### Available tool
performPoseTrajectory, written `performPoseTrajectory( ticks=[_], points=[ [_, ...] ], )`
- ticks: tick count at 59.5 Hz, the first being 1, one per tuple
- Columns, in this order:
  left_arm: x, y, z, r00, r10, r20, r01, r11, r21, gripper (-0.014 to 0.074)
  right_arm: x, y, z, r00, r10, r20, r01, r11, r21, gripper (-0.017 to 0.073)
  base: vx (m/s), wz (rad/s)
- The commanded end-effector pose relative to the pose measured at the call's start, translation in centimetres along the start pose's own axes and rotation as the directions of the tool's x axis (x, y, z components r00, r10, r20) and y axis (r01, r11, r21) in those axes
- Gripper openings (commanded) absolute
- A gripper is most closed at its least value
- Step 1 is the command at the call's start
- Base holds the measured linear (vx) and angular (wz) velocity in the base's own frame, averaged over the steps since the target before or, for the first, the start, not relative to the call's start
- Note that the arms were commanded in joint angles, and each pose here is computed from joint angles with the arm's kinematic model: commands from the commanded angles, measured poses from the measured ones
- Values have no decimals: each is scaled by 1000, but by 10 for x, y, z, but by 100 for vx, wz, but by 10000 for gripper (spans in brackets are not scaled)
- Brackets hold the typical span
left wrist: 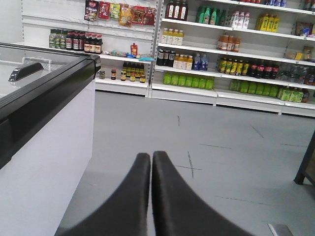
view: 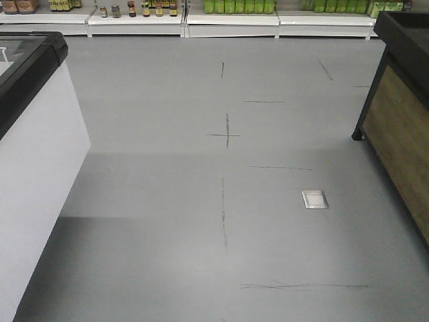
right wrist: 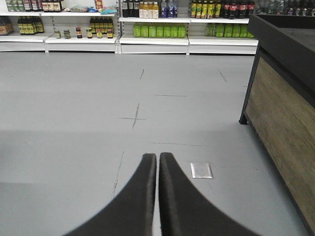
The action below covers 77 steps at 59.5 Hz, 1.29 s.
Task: Pick three apples into basket with both arms
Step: 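Drive the base forward across the grey floor toward the produce tables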
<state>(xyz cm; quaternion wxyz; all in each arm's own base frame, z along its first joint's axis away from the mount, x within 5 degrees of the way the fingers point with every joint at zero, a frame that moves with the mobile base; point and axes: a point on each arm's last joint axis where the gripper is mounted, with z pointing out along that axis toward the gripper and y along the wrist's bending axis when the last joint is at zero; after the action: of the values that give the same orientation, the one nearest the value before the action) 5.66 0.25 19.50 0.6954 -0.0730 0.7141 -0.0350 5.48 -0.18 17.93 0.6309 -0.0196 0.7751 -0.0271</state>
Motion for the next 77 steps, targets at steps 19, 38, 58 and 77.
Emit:
performPoseTrajectory(
  ticks=[19,38,58,77],
  points=[
    [-16,-2,-3,994,-7,112,6,1000,18,-6,-3,0,0,997,-11,70,11,1000,1,8,0,0],
    [-16,-2,-3,994,-7,112,6,1000,18,-6,-3,0,0,997,-11,70,11,1000,1,8,0,0],
    [-16,-2,-3,994,-7,112,6,1000,18,-6,-3,0,0,997,-11,70,11,1000,1,8,0,0],
    [-16,-2,-3,994,-7,112,6,1000,18,-6,-3,0,0,997,-11,70,11,1000,1,8,0,0]
  ],
)
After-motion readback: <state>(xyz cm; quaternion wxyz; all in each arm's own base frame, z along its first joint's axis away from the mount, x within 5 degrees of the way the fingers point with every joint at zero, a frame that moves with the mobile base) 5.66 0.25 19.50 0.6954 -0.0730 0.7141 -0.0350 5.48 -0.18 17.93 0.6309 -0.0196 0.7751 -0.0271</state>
